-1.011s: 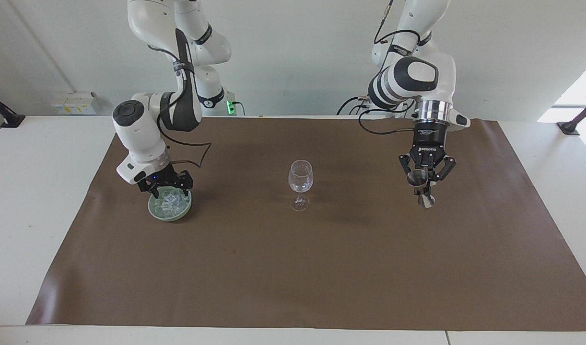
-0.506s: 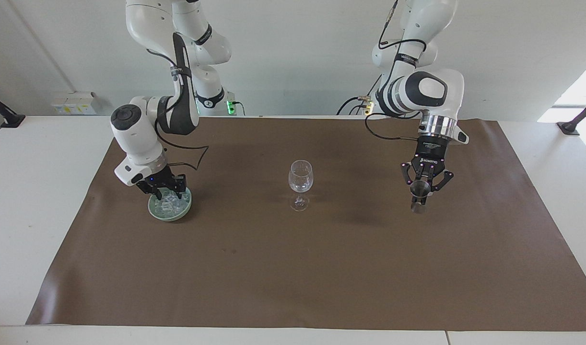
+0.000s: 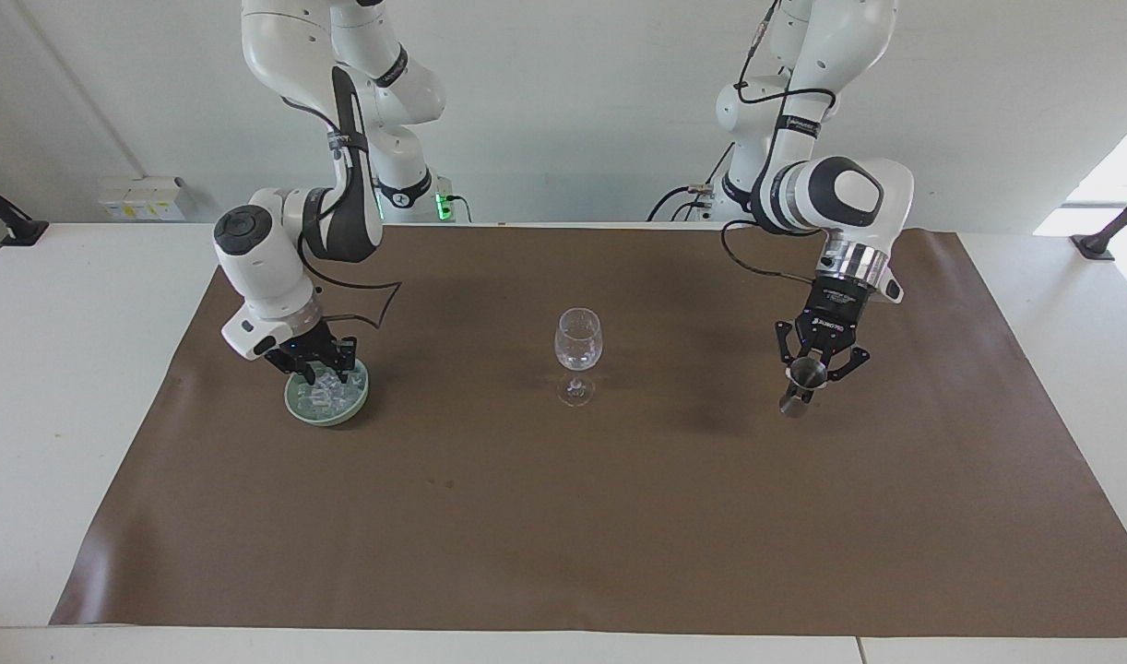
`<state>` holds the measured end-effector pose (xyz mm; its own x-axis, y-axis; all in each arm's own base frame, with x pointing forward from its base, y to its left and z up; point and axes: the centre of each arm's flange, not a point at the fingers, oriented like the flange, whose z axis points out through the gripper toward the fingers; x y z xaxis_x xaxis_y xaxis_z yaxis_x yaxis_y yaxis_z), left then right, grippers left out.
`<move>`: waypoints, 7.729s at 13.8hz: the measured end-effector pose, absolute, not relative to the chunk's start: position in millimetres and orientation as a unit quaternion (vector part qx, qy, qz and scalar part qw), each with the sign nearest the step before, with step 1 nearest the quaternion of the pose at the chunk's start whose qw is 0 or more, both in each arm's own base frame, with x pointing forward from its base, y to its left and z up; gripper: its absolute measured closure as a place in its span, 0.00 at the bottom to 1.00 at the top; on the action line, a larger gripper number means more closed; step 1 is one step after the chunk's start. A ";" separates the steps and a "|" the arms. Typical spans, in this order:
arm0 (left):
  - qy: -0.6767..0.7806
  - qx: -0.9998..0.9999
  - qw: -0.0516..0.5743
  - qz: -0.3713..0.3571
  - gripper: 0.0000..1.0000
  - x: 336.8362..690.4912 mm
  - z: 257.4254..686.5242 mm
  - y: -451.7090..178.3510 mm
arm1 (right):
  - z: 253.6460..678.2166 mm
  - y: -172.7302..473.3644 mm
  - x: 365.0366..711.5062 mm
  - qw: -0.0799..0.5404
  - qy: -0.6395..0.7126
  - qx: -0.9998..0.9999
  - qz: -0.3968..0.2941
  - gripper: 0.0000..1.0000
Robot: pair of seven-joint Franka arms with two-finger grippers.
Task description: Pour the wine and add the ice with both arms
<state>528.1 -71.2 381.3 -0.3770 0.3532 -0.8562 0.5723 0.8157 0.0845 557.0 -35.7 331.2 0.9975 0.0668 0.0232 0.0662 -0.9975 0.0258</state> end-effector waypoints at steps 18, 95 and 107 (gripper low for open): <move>0.758 0.404 0.411 -0.306 0.78 550.6 293.7 46.2 | 363.0 -31.2 572.2 0.013 0.039 0.999 0.028 0.48; 0.031 0.994 0.061 0.081 0.00 550.1 672.3 58.1 | 492.1 332.0 529.8 -0.139 -0.125 0.980 0.064 0.77; -0.027 0.999 0.029 0.031 0.00 530.5 710.3 32.7 | 488.6 339.8 524.5 -0.141 -0.121 0.980 0.065 0.71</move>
